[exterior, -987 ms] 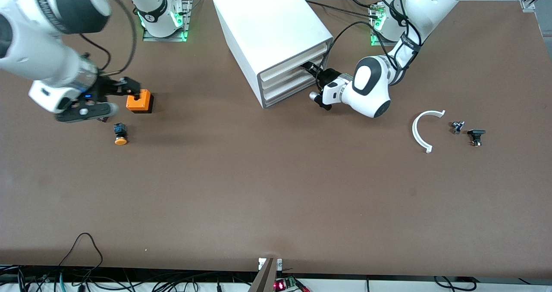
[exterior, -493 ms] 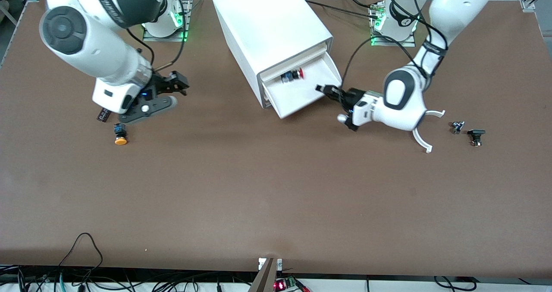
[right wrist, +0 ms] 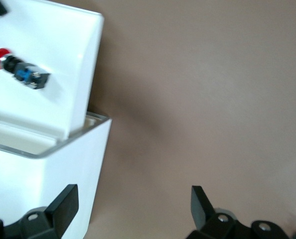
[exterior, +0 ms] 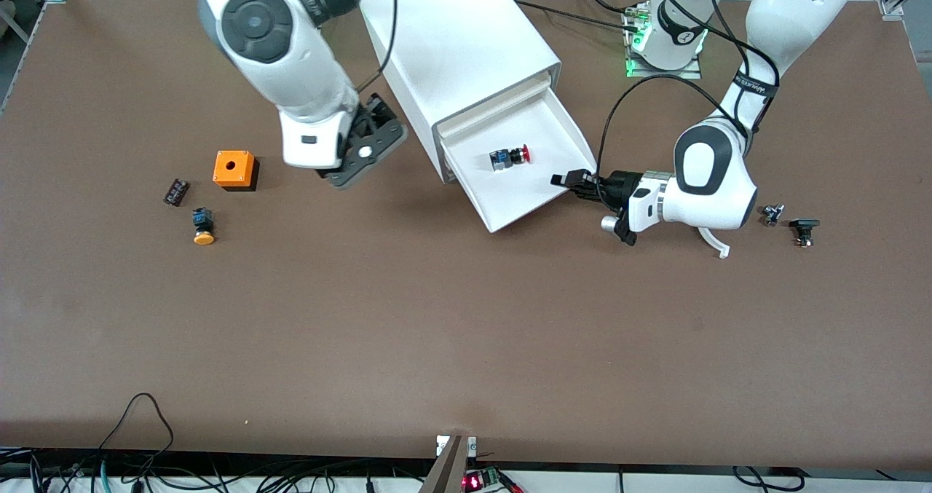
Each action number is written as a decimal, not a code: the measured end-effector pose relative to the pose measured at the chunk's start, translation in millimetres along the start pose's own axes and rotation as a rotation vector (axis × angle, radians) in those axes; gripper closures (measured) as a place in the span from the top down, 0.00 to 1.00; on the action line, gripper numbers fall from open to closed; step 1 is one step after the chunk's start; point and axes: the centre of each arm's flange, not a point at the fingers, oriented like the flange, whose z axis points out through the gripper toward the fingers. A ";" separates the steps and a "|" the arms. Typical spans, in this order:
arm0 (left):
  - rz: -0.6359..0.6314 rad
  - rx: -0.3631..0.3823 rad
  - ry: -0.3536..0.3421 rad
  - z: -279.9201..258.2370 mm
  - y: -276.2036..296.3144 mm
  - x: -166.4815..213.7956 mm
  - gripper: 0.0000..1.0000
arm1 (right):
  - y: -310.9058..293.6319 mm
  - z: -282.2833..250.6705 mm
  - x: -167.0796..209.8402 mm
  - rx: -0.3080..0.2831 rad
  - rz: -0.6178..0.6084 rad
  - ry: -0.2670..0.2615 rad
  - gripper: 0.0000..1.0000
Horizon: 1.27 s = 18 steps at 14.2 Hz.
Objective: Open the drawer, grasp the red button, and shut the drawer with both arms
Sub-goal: 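Pull the drawer open with the left gripper while the right gripper approaches, then lower the right gripper over the red button in the drawer, then grasp the red mushroom button with the right gripper while the left gripper withdraws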
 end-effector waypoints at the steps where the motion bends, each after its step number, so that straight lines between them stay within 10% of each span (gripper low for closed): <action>1: -0.004 0.017 0.032 -6.7 -1.3 4.5 0.30 | -21.4 5.5 10.9 -0.001 -0.037 0.002 1.00; 8: 0.033 0.130 0.287 -81.1 23.0 20.4 0.96 | -114.0 55.2 64.9 -0.009 -0.258 0.058 1.00; 11: -0.006 0.134 0.460 -121.9 25.4 23.7 1.00 | -144.4 72.0 72.2 -0.013 -0.348 0.078 1.00; 18: -0.029 0.155 0.527 -136.5 22.7 22.5 1.00 | -180.0 126.2 88.9 -0.020 -0.503 0.096 1.00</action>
